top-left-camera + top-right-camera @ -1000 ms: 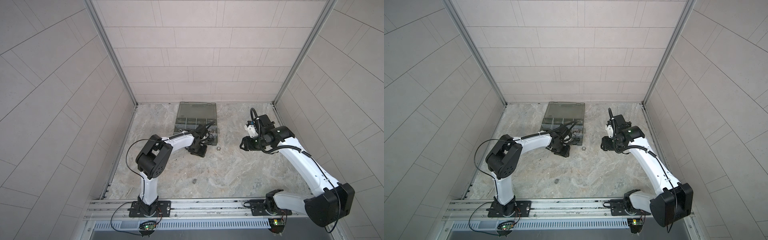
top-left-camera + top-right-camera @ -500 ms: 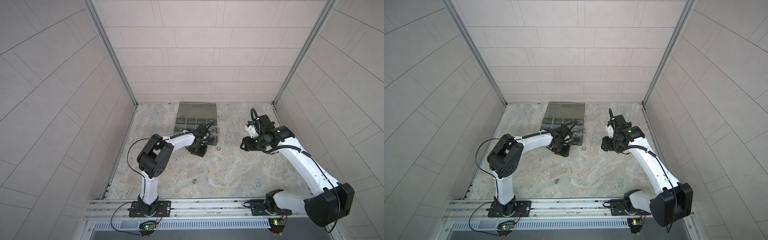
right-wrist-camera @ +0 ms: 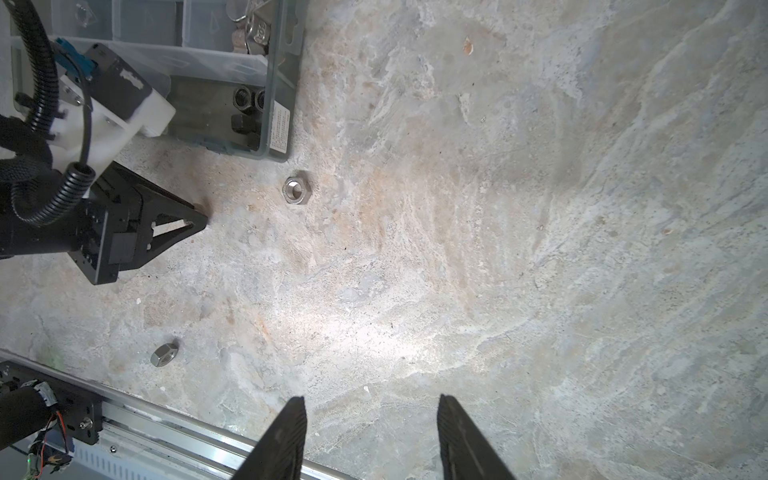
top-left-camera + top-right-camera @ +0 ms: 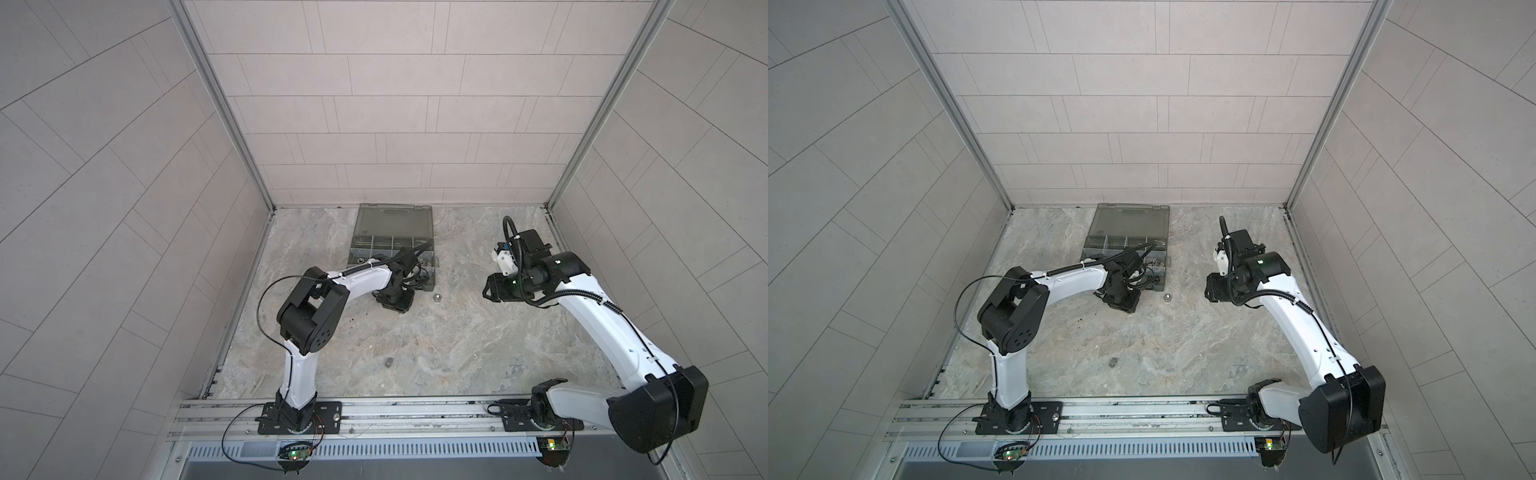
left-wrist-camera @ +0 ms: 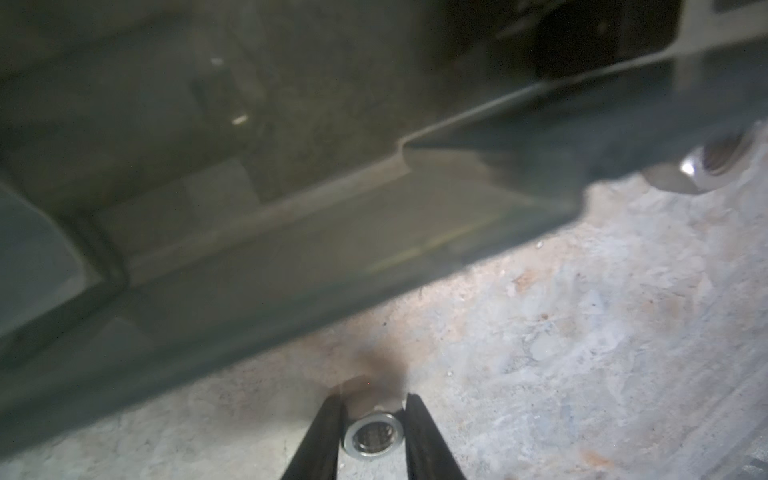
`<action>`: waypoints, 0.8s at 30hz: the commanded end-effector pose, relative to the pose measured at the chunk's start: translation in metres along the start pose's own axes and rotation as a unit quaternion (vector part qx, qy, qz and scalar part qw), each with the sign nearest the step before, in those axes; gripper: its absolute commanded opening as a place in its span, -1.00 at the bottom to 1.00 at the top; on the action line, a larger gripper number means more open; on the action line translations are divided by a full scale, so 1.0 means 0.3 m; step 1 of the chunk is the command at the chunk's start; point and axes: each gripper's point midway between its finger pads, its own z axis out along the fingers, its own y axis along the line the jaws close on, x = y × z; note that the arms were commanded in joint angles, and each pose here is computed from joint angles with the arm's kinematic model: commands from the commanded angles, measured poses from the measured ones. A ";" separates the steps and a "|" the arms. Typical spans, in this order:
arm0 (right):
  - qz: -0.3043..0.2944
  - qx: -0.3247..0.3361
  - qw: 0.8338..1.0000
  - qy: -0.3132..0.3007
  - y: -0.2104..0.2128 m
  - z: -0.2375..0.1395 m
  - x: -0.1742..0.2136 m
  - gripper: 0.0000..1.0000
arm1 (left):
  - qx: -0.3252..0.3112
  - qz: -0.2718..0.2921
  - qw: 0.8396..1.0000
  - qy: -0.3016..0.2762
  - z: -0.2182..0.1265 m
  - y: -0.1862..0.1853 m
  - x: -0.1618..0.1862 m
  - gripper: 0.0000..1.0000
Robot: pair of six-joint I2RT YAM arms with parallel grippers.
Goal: Sort the screws and nuts into containers
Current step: 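Close the left gripper on the silver hex nut, then lift the nut with the left gripper while the right gripper nears the box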
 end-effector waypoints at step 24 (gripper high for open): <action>-0.005 -0.002 1.000 -0.011 0.016 -0.018 -0.074 0.02 | -0.040 0.011 0.999 -0.005 -0.172 0.035 -0.037 -0.40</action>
